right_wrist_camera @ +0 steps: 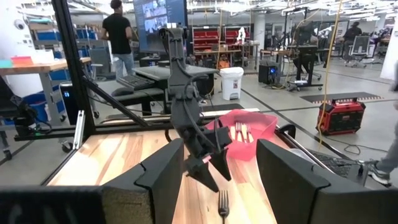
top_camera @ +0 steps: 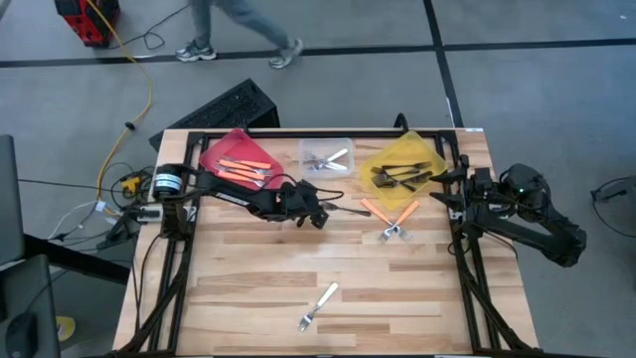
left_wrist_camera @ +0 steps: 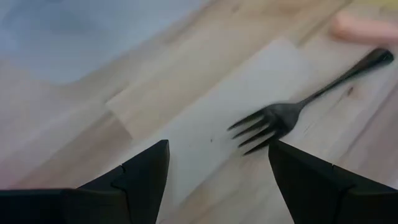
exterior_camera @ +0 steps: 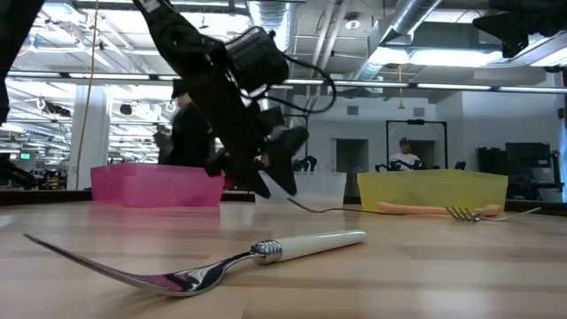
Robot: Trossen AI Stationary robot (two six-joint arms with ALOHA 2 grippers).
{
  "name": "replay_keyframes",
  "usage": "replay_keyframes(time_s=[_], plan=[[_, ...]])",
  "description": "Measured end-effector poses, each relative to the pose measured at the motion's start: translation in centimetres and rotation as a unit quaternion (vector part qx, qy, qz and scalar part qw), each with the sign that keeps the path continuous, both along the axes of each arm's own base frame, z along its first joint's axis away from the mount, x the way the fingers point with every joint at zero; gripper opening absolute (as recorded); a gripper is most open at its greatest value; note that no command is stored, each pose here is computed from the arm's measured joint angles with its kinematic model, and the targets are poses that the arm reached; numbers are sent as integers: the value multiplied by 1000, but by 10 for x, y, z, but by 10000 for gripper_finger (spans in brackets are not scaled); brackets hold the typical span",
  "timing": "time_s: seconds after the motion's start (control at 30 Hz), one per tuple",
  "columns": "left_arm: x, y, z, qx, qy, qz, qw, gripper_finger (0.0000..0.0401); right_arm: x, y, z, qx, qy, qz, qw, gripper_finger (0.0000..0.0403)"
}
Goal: Sort silverware by color (type)
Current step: Put the black fork into the yellow bin
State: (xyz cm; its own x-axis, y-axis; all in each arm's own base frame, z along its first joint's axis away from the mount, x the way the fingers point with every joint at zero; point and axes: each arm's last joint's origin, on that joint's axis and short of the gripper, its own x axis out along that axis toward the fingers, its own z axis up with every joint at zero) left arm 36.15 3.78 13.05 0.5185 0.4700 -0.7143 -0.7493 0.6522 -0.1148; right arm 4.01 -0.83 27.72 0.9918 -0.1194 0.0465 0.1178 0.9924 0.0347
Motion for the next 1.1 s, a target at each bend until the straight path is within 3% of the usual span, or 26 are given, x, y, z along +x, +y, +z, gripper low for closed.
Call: replay_keyframes(time_s=[0.27,0.43,0.87,1.1], plan=[[5,0,-5,8,-7,-8,1000,261,0,0,0,0,0,0,1000,226],[10,-1,-1,-14,-44,-19,999,261,0,0,0,-1,0,0,1000,226],[8,4,-2,-6,-51,27,998,261,0,0,0,-2,0,0,1000,226],[7,4,-3,-28,-65,57,996,261,0,0,0,-2,0,0,1000,226]])
